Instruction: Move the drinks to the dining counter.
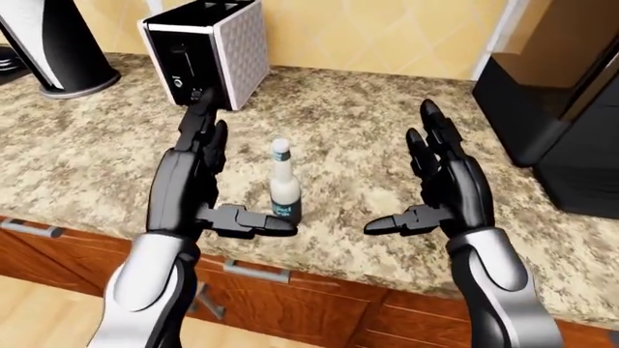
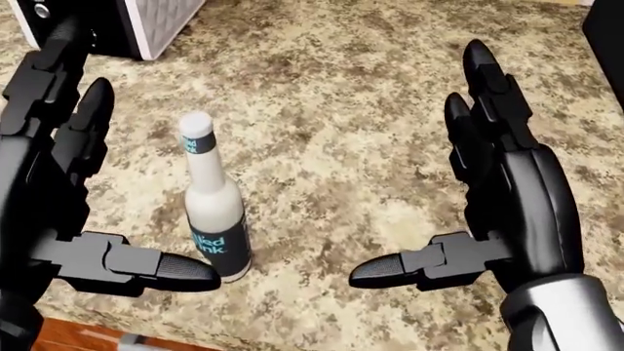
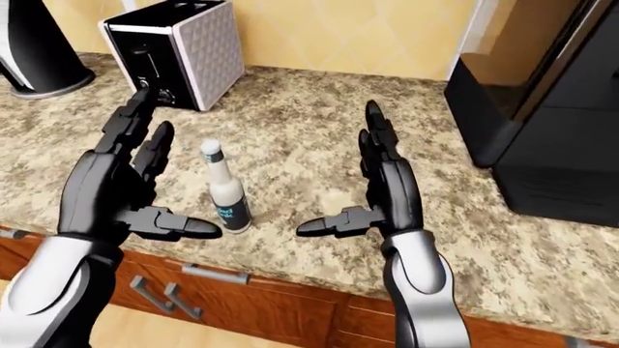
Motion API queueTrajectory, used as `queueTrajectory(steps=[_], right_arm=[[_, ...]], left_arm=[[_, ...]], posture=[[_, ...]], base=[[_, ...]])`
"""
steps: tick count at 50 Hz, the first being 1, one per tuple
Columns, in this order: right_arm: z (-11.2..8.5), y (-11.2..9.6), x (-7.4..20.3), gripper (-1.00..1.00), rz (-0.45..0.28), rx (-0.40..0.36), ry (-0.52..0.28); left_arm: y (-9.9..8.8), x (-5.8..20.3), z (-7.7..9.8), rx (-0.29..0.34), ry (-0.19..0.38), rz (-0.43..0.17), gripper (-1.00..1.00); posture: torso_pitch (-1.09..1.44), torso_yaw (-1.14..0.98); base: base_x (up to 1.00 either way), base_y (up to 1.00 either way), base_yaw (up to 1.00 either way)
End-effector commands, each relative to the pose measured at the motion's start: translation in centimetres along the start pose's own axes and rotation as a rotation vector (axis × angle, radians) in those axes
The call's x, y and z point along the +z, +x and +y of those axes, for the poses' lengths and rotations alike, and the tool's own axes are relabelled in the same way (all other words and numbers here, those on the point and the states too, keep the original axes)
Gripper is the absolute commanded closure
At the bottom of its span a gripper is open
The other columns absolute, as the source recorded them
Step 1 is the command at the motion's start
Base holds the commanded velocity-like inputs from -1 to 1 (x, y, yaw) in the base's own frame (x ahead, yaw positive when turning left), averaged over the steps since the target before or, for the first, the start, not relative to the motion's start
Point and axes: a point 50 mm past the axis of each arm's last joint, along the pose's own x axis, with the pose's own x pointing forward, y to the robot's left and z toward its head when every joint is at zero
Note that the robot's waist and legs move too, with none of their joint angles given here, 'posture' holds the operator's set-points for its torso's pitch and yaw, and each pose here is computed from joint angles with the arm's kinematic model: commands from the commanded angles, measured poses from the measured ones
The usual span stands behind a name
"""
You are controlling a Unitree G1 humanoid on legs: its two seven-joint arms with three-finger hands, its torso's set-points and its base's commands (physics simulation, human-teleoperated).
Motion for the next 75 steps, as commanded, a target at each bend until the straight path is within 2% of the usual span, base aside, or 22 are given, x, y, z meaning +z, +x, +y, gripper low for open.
queueTrajectory(steps=[1, 11, 18, 28, 38, 39, 42, 43, 51, 55, 56, 58, 60, 66, 75], right_arm=[[0.0, -0.1, 1.4, -1.00, -0.080, 0.000, -0.010], [0.0, 0.0, 1.3, -1.00, -0.080, -0.001, -0.008], [0.0, 0.1, 1.3, -1.00, -0.081, -0.001, -0.007], [0.0, 0.0, 1.4, -1.00, -0.081, -0.004, -0.004], [-0.1, 0.0, 1.1, -1.00, -0.079, -0.005, -0.002], [0.0, 0.0, 1.1, -1.00, -0.078, -0.005, -0.002], [0.0, 0.0, 1.0, -1.00, -0.077, -0.005, -0.001], [0.0, 0.0, 1.1, -1.00, -0.076, -0.004, -0.001], [0.0, 0.0, 0.9, -1.00, -0.076, -0.003, -0.002], [0.1, 0.0, 1.0, -1.00, -0.075, -0.003, -0.002], [0.1, 0.0, 1.0, -1.00, -0.075, -0.004, -0.001], [0.1, 0.0, 0.9, -1.00, -0.075, -0.003, -0.002], [0.1, 0.0, 0.9, -1.00, -0.074, -0.002, -0.002], [0.2, 0.1, 0.9, -1.00, -0.076, -0.001, -0.003], [0.2, 0.0, 1.8, -1.00, -0.094, 0.004, -0.005]], left_arm=[[-0.1, 0.6, -0.1, -0.004, 0.027, -0.056, -1.00], [0.7, -0.5, -1.2, -0.052, 0.031, -0.025, -1.00], [1.7, -1.3, -1.7, -0.059, 0.039, -0.003, -1.00], [2.9, -2.1, -3.7, -0.112, 0.033, 0.012, -1.00], [4.0, -3.7, -3.8, -0.108, 0.052, 0.054, -1.00], [4.1, -3.9, -3.7, -0.105, 0.052, 0.056, -0.84], [4.3, -4.1, -3.7, -0.102, 0.053, 0.063, -0.73], [4.4, -4.3, -3.6, -0.100, 0.054, 0.067, -0.44], [5.0, -5.0, -3.1, -0.080, 0.061, 0.085, -0.29], [4.9, -4.7, -3.0, -0.081, 0.062, 0.080, 0.29], [4.9, -4.6, -3.0, -0.080, 0.061, 0.078, 0.51], [4.9, -4.3, -2.9, -0.078, 0.060, 0.072, 0.80], [4.8, -3.9, -2.7, -0.075, 0.059, 0.065, 1.00], [4.5, -3.2, -2.5, -0.072, 0.064, 0.048, 1.00], [3.7, -0.5, -1.7, -0.065, 0.053, 0.008, 1.00]], posture=[[0.00, 0.00], [0.00, 0.00], [0.00, 0.00], [0.00, 0.00], [0.00, 0.00], [0.00, 0.00], [0.00, 0.00], [0.00, 0.00], [0.00, 0.00], [0.00, 0.00], [0.00, 0.00], [0.00, 0.00], [0.00, 0.00], [0.00, 0.00], [0.00, 0.00]], base=[[0.00, 0.00, 0.00], [0.00, 0.00, 0.00], [0.00, 0.00, 0.00], [0.00, 0.00, 0.00], [0.00, 0.00, 0.00], [0.00, 0.00, 0.00], [0.00, 0.00, 0.00], [0.00, 0.00, 0.00], [0.00, 0.00, 0.00], [0.00, 0.00, 0.00], [0.00, 0.00, 0.00], [0.00, 0.00, 0.00], [0.00, 0.00, 0.00], [0.00, 0.00, 0.00], [0.00, 0.00, 0.00]])
